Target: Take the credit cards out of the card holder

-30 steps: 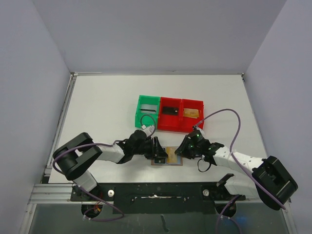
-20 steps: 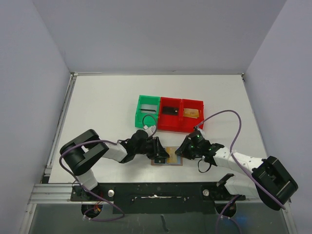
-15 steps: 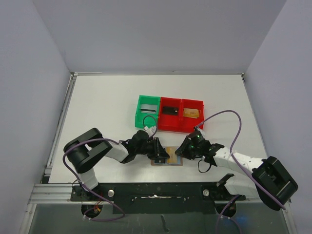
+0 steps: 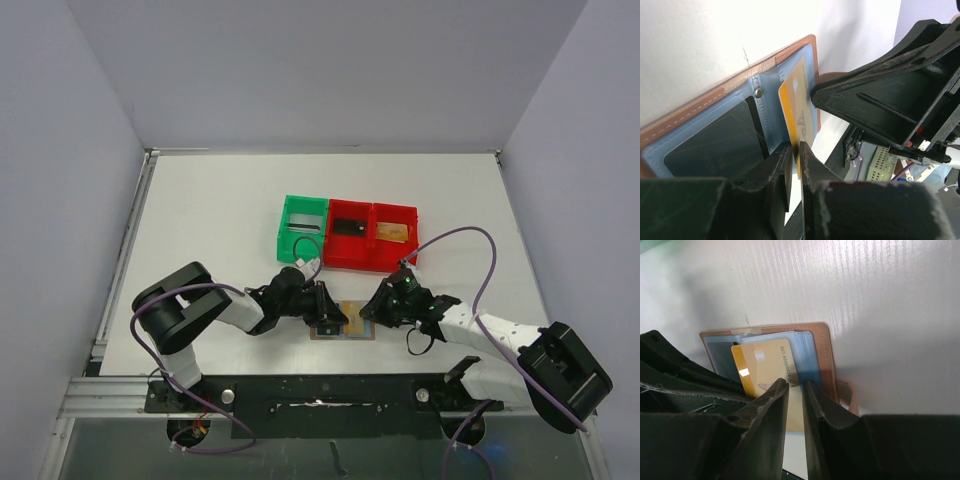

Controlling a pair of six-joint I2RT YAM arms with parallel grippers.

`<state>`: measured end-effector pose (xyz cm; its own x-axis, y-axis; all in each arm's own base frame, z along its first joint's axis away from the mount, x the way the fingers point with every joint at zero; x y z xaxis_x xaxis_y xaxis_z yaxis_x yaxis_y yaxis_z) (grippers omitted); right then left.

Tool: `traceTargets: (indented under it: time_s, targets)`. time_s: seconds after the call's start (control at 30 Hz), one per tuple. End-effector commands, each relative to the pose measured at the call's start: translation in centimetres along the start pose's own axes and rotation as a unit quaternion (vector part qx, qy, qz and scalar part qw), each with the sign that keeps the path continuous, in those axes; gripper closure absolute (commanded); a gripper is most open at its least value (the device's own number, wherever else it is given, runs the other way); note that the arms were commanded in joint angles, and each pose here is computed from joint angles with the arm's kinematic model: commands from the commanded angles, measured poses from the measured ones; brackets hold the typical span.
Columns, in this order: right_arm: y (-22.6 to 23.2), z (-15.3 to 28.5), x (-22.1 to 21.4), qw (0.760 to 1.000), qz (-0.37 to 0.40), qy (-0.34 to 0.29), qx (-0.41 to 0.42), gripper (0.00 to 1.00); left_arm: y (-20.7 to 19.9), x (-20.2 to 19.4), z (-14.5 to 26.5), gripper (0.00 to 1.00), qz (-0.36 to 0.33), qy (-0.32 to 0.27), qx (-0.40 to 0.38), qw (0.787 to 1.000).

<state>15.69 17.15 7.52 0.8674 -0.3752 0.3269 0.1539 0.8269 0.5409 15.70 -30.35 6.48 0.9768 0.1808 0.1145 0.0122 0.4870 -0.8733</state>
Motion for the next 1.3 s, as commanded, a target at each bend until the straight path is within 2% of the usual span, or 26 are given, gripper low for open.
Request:
traceTargets:
  time_s: [0.0, 0.07, 0.17, 0.3, 0.67, 1.1, 1.27]
  targets:
    - [-0.6, 0.1, 0.1, 1.0, -0.004, -0.009, -0.011, 0.79, -2.0, 0.5, 0.1, 0.91, -0.02, -0.012, -0.044, 0.999]
    - [-0.6, 0.1, 0.1, 1.0, -0.003, -0.009, -0.011, 0.79, -2.0, 0.4, 0.2, 0.9, -0.02, -0.013, -0.043, 0.999]
    - [-0.6, 0.0, 0.1, 1.0, -0.004, -0.009, -0.011, 0.79, -2.1, 0.4, 0.3, 0.8, -0.022, -0.015, -0.043, 0.999]
    - [-0.5, 0.0, 0.1, 1.0, -0.003, -0.007, -0.011, 0.79, -2.3, 0.5, 0.2, 0.79, -0.025, -0.013, -0.047, 0.999]
    - [-0.5, 0.0, 0.1, 1.0, -0.003, -0.009, -0.01, 0.79, -1.9, 0.2, 0.7, 0.98, -0.018, -0.018, -0.038, 0.999]
    - [-0.1, 0.1, 0.4, 1.0, 0.006, -0.012, -0.004, 0.79, -1.5, -0.1, 1.4, 0.98, -0.016, -0.02, -0.031, 0.999]
    - [1.2, 0.6, 1.1, 0.999, 0.029, -0.026, 0.032, 0.78, -1.7, 0.0, 1.2, 0.98, -0.018, -0.018, -0.034, 0.999]
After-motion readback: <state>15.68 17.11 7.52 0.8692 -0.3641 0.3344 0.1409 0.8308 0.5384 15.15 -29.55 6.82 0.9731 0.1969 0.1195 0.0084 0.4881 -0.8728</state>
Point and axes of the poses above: each gripper's point midway between its finger pads, its own z axis back along the fingers, its own y axis along the line the jaws close on, x = y × z, the point moved 7 cm from there along z, back along the fingers, and after that the axes turned 4 degrees about z, right-handed, at the moved point
